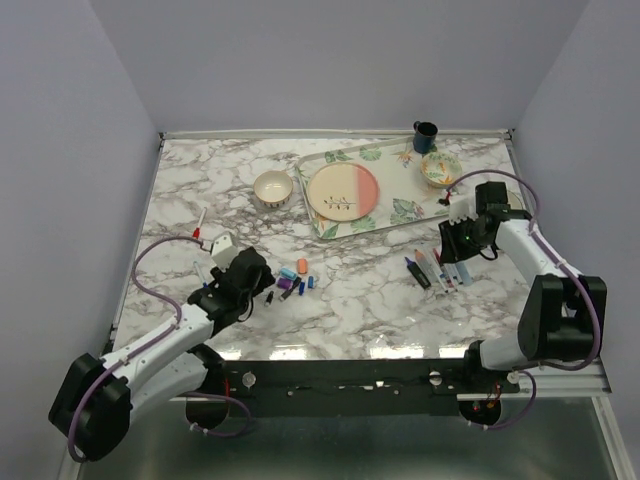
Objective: Open the pen caps
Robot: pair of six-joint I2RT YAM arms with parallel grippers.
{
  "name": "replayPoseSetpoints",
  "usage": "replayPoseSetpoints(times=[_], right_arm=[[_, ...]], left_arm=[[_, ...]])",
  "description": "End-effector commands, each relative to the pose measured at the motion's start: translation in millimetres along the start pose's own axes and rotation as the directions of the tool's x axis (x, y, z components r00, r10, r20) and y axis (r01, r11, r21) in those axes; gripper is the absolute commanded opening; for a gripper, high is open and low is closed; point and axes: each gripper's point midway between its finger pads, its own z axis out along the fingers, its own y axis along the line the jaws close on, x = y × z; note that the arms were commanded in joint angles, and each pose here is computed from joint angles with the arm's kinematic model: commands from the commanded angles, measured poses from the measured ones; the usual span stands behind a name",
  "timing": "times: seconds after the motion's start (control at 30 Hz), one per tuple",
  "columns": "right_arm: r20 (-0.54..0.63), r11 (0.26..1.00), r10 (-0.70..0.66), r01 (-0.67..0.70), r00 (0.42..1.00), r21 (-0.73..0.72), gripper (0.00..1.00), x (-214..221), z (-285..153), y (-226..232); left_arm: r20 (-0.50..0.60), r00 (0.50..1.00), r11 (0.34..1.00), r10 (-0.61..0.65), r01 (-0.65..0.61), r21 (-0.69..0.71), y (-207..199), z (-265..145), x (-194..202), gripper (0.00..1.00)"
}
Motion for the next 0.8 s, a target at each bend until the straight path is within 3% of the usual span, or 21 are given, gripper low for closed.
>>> replayPoseSetpoints(times=[0.0, 0.07, 0.1, 0.2, 0.37, 0.43, 0.47, 0.63, 0.77], right_arm=[[0.093, 0.998, -0.049, 0.052, 0.994, -0.025, 0.39, -21, -18, 9], [0.122, 0.997, -0.066, 0.07, 0.99, -0.026, 0.4, -25, -24, 12], [0.139, 0.996, -0.075, 0.082, 0.987, -0.042, 0.4, -28, -27, 16], [0.182, 0.99, -0.112, 0.127, 0.977, -0.069, 0.4, -34, -36, 25], [0.252, 0.979, -0.154, 0.182, 0.955, -0.088, 0.4, -41, -52, 38], [0.273, 0.976, -0.163, 0.195, 0.948, -0.092, 0.4, -44, -56, 41], [0.28, 0.976, -0.166, 0.198, 0.946, -0.093, 0.4, -45, -57, 43], [0.296, 0.972, -0.173, 0.211, 0.94, -0.102, 0.4, -46, -61, 47], [0.309, 0.97, -0.18, 0.221, 0.934, -0.102, 0.4, -48, -65, 49]], left_arm=[[0.153, 0.988, 0.999, -0.036, 0.041, -0.03, -3, -1, -64, 0.78], [0.203, 0.977, 0.996, -0.072, 0.082, -0.044, 0, 5, -101, 0.78], [0.157, 0.985, 0.997, -0.068, 0.075, -0.035, -3, 14, -101, 0.79], [0.162, 0.985, 0.993, -0.064, 0.079, -0.092, 7, 35, -137, 0.81], [0.133, 0.99, 0.996, -0.037, 0.047, -0.072, 6, 69, -187, 0.82], [0.072, 0.997, 0.992, 0.01, -0.001, -0.129, 20, 88, -186, 0.82], [0.097, 0.995, 0.988, 0.012, 0.003, -0.154, 25, 91, -207, 0.82], [-0.071, 0.993, 0.956, 0.095, -0.111, -0.272, 59, 128, -204, 0.77], [-0.187, 0.972, 0.937, 0.146, -0.196, -0.289, 72, 147, -199, 0.69]])
